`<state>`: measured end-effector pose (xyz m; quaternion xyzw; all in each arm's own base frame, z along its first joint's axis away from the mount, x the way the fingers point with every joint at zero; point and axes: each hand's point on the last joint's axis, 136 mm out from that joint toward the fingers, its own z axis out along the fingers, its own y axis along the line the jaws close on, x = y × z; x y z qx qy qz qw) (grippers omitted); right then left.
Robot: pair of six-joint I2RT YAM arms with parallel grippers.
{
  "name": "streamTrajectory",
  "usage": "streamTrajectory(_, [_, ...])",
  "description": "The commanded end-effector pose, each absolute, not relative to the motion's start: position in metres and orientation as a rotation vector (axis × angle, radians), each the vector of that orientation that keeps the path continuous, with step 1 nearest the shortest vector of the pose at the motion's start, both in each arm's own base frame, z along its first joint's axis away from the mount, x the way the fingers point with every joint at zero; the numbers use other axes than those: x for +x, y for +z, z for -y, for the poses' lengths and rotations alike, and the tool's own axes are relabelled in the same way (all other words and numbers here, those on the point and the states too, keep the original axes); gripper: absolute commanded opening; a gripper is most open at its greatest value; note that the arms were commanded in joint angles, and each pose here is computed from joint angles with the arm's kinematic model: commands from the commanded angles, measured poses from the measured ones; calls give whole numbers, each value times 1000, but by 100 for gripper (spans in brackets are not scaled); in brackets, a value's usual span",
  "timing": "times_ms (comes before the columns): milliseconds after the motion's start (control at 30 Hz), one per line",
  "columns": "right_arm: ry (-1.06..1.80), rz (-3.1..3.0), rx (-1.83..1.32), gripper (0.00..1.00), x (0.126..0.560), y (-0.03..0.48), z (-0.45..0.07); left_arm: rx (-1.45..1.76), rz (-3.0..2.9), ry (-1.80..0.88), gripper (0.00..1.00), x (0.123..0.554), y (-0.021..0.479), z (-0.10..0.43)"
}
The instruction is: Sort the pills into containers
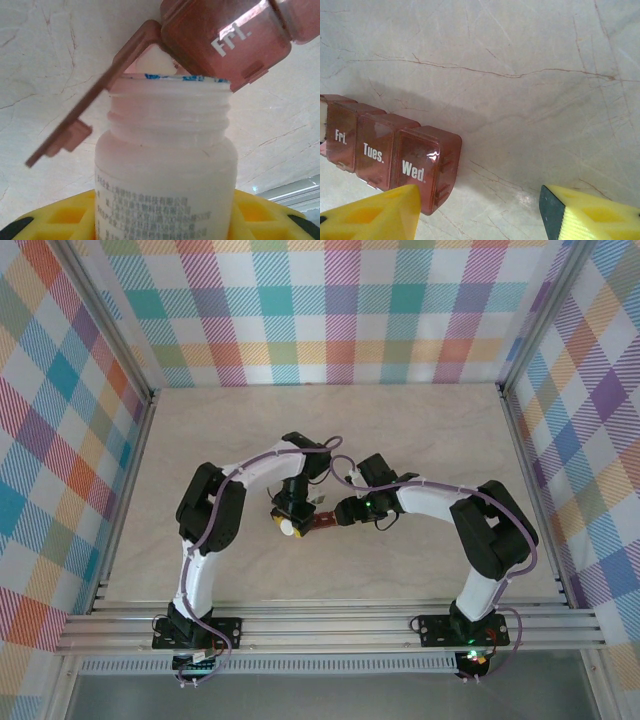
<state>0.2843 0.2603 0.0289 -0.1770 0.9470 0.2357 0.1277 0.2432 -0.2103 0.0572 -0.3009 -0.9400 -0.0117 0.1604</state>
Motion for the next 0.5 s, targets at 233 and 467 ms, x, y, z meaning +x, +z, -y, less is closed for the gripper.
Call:
streamTrajectory(233, [715,-2770,-550,66,277,27,-266,-828,2778,57,0,239,61,215])
streamTrajectory(467, [714,-2764,-552,66,277,29,-266,-814,2846,94,0,240,57,216])
